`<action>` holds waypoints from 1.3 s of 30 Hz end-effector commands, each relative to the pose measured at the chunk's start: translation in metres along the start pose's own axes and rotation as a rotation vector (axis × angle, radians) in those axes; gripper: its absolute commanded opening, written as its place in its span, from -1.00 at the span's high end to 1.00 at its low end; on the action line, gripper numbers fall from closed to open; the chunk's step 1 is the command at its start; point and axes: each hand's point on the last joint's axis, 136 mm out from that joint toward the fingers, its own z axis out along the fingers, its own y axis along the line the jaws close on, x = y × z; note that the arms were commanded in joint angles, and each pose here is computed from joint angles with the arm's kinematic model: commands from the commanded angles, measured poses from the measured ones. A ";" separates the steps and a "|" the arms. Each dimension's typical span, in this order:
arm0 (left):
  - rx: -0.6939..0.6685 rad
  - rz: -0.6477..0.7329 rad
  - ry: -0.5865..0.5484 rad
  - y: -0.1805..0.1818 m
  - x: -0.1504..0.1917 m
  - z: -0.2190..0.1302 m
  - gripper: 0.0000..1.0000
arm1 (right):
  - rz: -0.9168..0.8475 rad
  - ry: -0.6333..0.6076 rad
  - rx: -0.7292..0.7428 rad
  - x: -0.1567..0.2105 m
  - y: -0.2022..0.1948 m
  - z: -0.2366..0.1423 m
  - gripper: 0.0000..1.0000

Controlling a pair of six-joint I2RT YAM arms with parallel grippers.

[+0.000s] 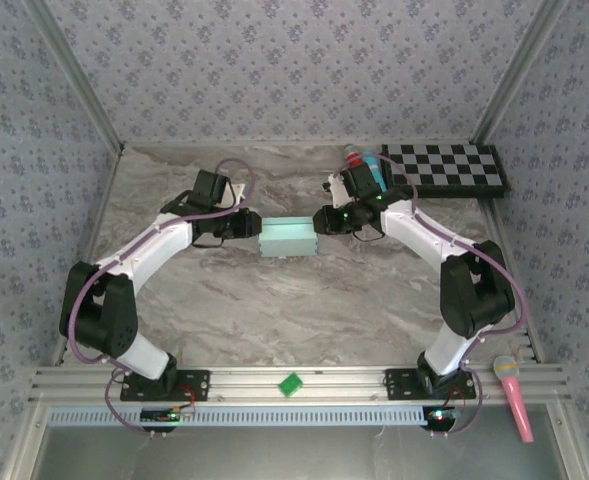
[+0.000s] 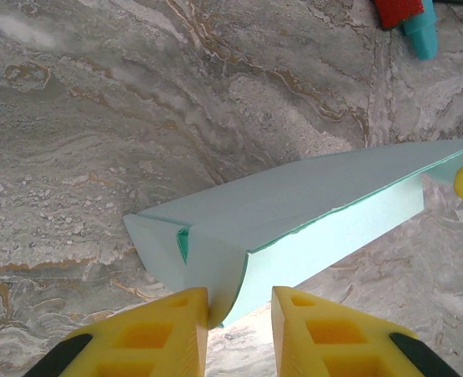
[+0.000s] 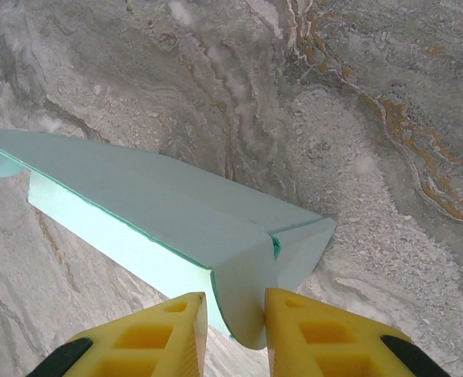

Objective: Fold the paper box

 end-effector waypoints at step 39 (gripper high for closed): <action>0.009 0.017 0.023 -0.004 0.006 0.010 0.50 | 0.162 0.014 -0.030 -0.006 0.009 0.003 0.45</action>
